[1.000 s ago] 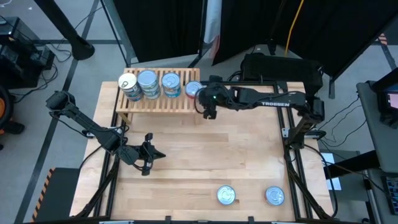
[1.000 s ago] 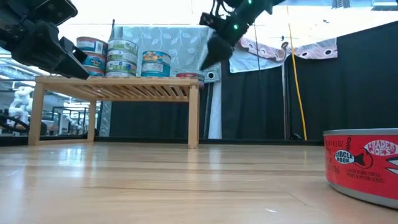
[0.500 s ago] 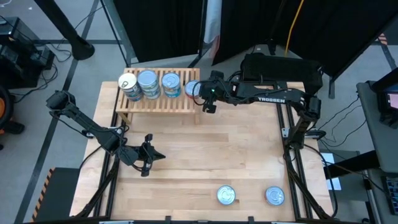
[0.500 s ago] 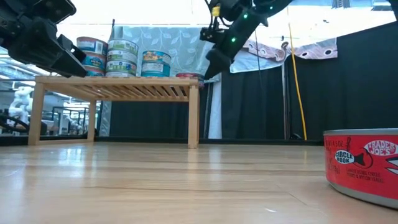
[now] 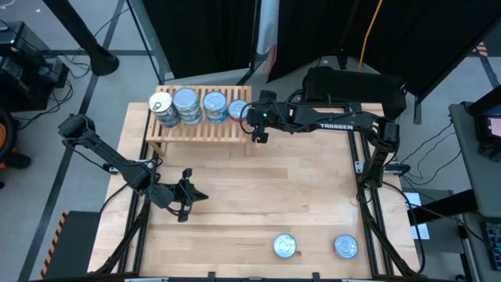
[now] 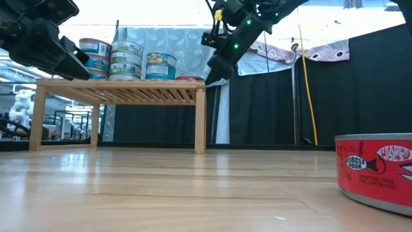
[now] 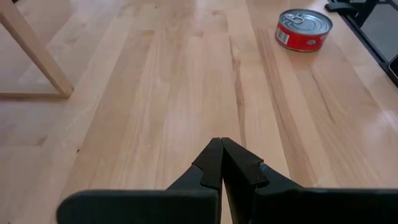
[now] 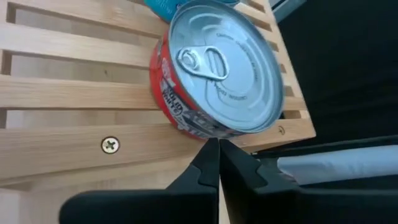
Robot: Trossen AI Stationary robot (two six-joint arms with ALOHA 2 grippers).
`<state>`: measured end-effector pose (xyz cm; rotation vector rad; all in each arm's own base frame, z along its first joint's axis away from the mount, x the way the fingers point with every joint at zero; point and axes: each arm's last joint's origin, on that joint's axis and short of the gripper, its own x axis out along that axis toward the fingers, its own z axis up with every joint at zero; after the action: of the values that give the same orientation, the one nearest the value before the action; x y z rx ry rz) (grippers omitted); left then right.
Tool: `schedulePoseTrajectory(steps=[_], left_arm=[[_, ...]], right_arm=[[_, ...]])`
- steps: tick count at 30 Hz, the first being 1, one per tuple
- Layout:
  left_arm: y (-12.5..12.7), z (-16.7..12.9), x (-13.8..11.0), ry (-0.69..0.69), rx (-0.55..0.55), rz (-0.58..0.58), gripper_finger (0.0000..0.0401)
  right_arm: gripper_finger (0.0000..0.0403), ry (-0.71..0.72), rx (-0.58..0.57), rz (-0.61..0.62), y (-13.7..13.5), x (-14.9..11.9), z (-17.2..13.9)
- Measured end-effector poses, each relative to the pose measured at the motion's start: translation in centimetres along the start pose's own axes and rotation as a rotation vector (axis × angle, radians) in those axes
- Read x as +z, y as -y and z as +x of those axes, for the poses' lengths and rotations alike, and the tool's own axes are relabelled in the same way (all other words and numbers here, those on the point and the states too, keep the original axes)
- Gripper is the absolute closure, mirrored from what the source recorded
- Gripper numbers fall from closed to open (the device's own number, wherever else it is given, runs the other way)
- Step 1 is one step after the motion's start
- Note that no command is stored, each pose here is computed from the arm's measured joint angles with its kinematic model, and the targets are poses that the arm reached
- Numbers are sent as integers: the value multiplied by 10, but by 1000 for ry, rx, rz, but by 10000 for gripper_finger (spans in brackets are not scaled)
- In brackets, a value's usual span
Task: Stack canned seafood by type on shelf
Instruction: Put the top left red can on the shelf, then stack the left red can on top of the other red can
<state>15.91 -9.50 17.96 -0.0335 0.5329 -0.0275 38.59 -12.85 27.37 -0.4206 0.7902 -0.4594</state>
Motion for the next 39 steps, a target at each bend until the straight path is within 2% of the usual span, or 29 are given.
schedulePoseTrajectory(steps=[5,7,11,14,17,21,24,28,32,39], left_arm=[[0,0,-1,-8,0,3,390],[0,0,-3,-24,-5,10,390],[4,-3,-12,-106,-58,-12,390],[8,-5,-24,-140,-107,-46,390],[12,-6,-34,-144,-126,-79,390],[21,-6,-40,-61,-200,-96,390],[32,-6,-38,28,-259,-64,390],[47,-5,-37,129,-285,29,390],[55,3,-40,159,-273,78,390],[73,23,-33,138,-223,186,390]], right_arm=[[402,-40,-37,-24,-8,2,-8],[402,-56,-59,-32,-12,5,-20],[402,-79,3,7,-30,10,-52],[401,-104,94,69,-52,12,-81],[402,-128,249,158,-76,13,-107],[402,-194,361,234,-119,11,-138],[402,-210,419,290,-151,11,-160],[402,-239,470,379,-189,7,-185],[401,-281,505,470,-221,0,-206],[402,-355,506,529,-270,-13,-202]])
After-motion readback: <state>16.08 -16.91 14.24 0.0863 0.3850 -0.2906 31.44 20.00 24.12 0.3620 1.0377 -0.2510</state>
